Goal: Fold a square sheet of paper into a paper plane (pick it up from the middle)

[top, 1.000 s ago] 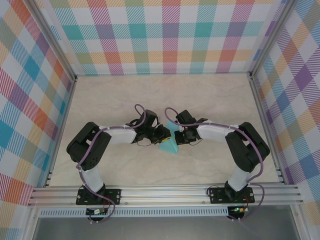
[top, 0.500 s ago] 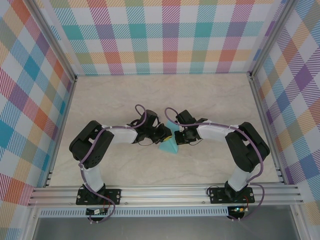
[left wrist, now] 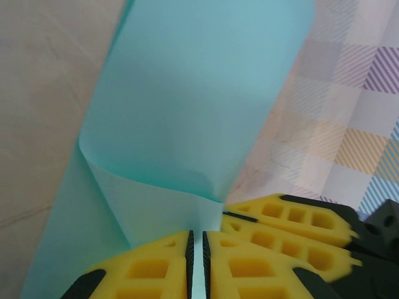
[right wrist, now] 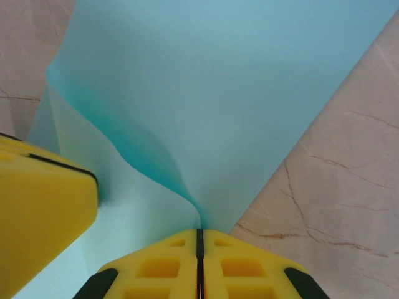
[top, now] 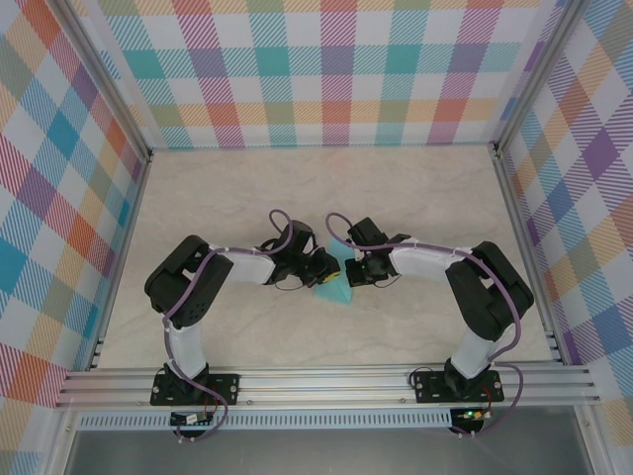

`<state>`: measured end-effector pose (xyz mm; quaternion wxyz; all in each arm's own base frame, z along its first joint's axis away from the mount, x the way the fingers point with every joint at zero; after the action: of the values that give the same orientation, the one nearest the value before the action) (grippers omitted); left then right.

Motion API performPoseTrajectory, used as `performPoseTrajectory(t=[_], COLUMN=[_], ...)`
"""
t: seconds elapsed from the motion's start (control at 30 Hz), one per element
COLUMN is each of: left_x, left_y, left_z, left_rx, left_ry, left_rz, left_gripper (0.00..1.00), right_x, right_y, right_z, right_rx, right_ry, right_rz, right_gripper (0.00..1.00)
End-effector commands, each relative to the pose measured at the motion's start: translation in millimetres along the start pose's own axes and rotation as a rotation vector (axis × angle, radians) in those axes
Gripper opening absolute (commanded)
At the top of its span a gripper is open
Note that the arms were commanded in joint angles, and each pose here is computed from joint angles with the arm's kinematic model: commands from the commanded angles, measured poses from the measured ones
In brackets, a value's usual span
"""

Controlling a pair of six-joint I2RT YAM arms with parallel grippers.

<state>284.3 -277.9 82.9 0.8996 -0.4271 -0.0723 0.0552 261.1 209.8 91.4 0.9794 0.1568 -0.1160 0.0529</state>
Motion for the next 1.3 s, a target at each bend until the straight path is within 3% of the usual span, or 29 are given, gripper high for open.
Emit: performPoseTrajectory(t=[0.0,0.3,0.63,0.73,0.87,0.97,1.27], left_x=[-9.0,-16.8,-17.1,-17.5,-16.7,-16.3,-14.9], left_y=[9.8,29.3,30.9,31.7,30.2,29.9,27.3], left_z=[-7.0,-9.3,-10.0,-9.9,-10.4,-10.5,-12.3], left_rx=[0.019,0.095,0.099,0.1,0.092,0.088,0.073], left_ry=[0.019,0.037,0.036,0.037,0.036,0.036,0.038], left_rz=[-0.01,-0.005,-0.01,-0.011,-0.013,-0.014,-0.018], left_gripper=[0.15,0.14,0.14,0.14,0.14,0.14,0.14], right_x=[5.3,7.5,5.7,-3.1,-11.5,-15.8,-17.4], right_y=[-0.1,2.7,12.2,22.8,33.8,32.2,34.2], right_z=[0.5,7.8,61.4,63.9,56.0,45.8,24.4], right_rx=[-0.007,0.003,0.093,0.237,0.404,0.409,0.402], right_ry=[-0.008,-0.019,-0.094,-0.041,0.042,0.085,0.152], right_rz=[-0.014,-0.031,-0.112,-0.152,-0.23,-0.288,-0.332], right_gripper=[0.09,0.13,0.33,0.3,0.18,0.12,0.12])
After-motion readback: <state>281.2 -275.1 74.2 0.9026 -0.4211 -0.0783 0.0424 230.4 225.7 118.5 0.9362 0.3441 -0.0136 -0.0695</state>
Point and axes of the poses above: each hand's point on the last joint's axis, 136 mm out from that joint toward the fingers, its own z axis back along the fingers, its own y axis along the line the jaws close on, x = y × z, the point moved 8 cm from there along z, back along the fingers, and after that the axes turned 9 degrees about -z, right-handed, at the moved point
